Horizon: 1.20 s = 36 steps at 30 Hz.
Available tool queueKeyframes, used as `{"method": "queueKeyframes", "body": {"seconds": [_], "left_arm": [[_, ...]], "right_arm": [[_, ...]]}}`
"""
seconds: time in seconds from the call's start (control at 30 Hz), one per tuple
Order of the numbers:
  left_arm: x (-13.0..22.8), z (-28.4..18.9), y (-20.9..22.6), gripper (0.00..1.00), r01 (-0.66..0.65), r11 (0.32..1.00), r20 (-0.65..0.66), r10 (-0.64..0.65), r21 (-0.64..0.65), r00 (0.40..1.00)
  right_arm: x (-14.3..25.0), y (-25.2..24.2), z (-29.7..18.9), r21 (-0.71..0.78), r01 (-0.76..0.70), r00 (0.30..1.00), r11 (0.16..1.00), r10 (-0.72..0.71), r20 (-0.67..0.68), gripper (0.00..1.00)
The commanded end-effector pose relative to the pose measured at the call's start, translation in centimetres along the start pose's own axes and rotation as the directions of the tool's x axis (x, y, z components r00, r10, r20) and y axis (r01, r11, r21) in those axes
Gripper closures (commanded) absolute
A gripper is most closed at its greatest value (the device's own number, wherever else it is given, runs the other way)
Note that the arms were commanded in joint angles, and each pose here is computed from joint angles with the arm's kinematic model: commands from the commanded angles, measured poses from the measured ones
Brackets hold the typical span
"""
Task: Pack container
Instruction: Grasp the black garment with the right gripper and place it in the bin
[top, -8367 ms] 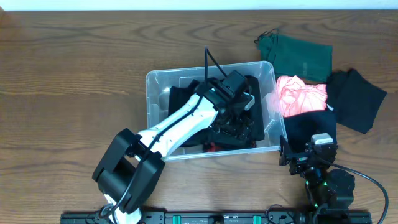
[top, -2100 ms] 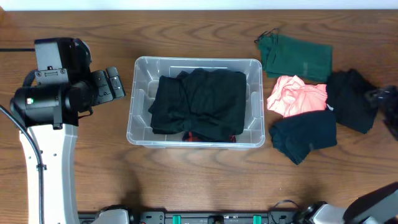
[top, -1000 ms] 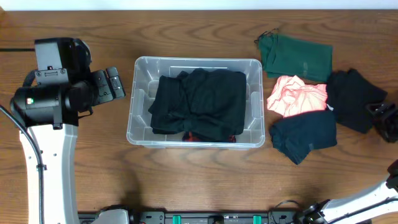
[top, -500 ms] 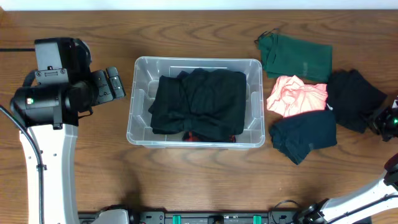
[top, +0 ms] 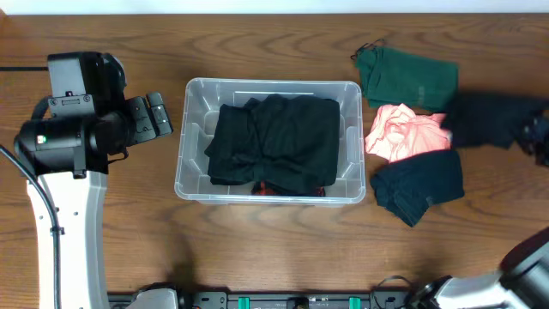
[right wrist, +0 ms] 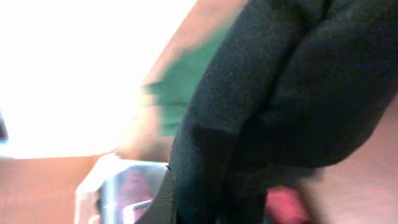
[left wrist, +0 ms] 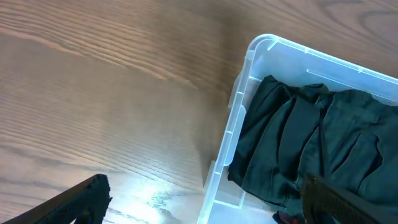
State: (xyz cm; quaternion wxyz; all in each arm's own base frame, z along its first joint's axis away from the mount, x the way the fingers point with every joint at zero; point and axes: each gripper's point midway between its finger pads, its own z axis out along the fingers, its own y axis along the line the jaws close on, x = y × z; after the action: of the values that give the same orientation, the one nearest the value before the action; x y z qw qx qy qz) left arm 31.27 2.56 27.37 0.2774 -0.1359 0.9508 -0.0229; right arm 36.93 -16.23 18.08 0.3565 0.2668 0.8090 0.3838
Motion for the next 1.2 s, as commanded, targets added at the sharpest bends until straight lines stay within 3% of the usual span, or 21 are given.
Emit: {"method": "queueKeyframes", "body": {"seconds": [0.0, 0.17, 0.37, 0.5, 0.7, 0.93, 1.17], "left_arm": [[-0.4, -0.3, 0.2, 0.02, 0.008, 1.000, 0.014, -0.008, -0.005, 1.000], [-0.4, -0.3, 0.2, 0.02, 0.008, 1.000, 0.014, -0.008, -0.005, 1.000], [-0.4, -0.3, 0.2, 0.02, 0.008, 1.000, 0.014, -0.008, -0.005, 1.000], [-0.4, -0.3, 0.2, 0.02, 0.008, 1.000, 0.014, -0.008, -0.005, 1.000], [-0.4, -0.3, 0.1, 0.02, 0.008, 1.000, 0.014, -0.008, -0.004, 1.000], [-0.4, -0.3, 0.1, 0.02, 0.008, 1.000, 0.014, -0.008, -0.005, 1.000], [-0.4, -0.3, 0.2, 0.02, 0.008, 1.000, 0.014, -0.008, -0.005, 1.000]], "right_arm": [[2.3, 9.9, 0.3, -0.224, 0.126, 0.989, 0.966, -0.140, -0.050, 0.99], [7.5, 18.7, 2.8, -0.366, 0.235, 0.943, 0.900, -0.303, -0.140, 0.99], [15.5, 26.6, 6.8, -0.532, 0.260, 0.853, 0.806, -0.449, -0.264, 0.99], [20.5, 30.4, 9.5, -0.553, 0.230, 0.824, 0.801, -0.463, -0.327, 0.99], [27.5, 35.0, 13.3, -0.560, 0.254, 0.814, 0.788, -0.487, -0.317, 0.99], [34.2, 32.4, 19.0, -0.420, 0.285, 0.798, 0.861, -0.456, -0.393, 0.99], [39.2, 23.8, 25.4, -0.242, 0.332, 0.741, 0.912, -0.411, -0.532, 0.99]]}}
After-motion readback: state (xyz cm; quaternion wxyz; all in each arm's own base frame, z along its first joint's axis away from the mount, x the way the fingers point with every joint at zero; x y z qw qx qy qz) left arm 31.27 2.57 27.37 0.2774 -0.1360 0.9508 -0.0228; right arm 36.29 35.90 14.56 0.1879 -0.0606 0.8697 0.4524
